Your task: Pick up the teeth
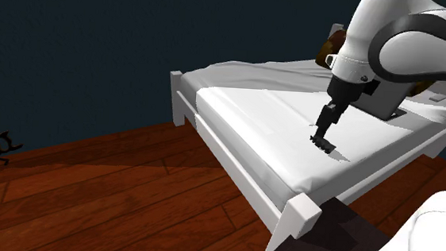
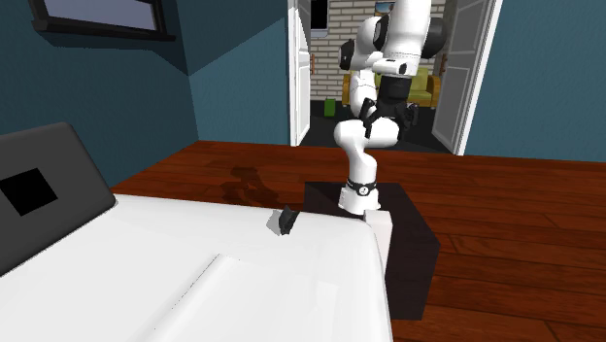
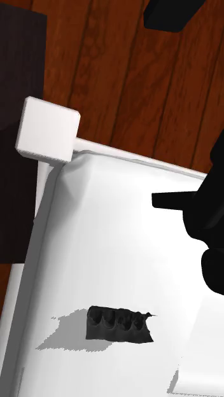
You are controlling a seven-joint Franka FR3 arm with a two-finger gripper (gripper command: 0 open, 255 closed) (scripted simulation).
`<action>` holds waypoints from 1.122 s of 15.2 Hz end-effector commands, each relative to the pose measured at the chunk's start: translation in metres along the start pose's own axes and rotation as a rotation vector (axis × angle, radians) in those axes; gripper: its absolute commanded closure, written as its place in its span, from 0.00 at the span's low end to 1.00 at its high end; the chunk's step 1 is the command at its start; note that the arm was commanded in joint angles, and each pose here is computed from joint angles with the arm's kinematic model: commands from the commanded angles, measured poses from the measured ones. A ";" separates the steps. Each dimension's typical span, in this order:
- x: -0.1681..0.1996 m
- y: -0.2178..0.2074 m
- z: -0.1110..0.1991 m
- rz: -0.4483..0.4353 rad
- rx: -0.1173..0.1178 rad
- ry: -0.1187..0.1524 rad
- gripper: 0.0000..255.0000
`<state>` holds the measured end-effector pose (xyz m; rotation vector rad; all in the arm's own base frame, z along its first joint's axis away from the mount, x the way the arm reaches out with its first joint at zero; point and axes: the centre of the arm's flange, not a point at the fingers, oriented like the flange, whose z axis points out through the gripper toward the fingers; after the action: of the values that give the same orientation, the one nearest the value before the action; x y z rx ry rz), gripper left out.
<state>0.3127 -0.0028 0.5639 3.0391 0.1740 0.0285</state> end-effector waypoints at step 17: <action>0.015 0.157 0.134 0.106 -0.036 0.015 0.00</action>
<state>0.3469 -0.1576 0.4611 3.0128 0.0231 0.0578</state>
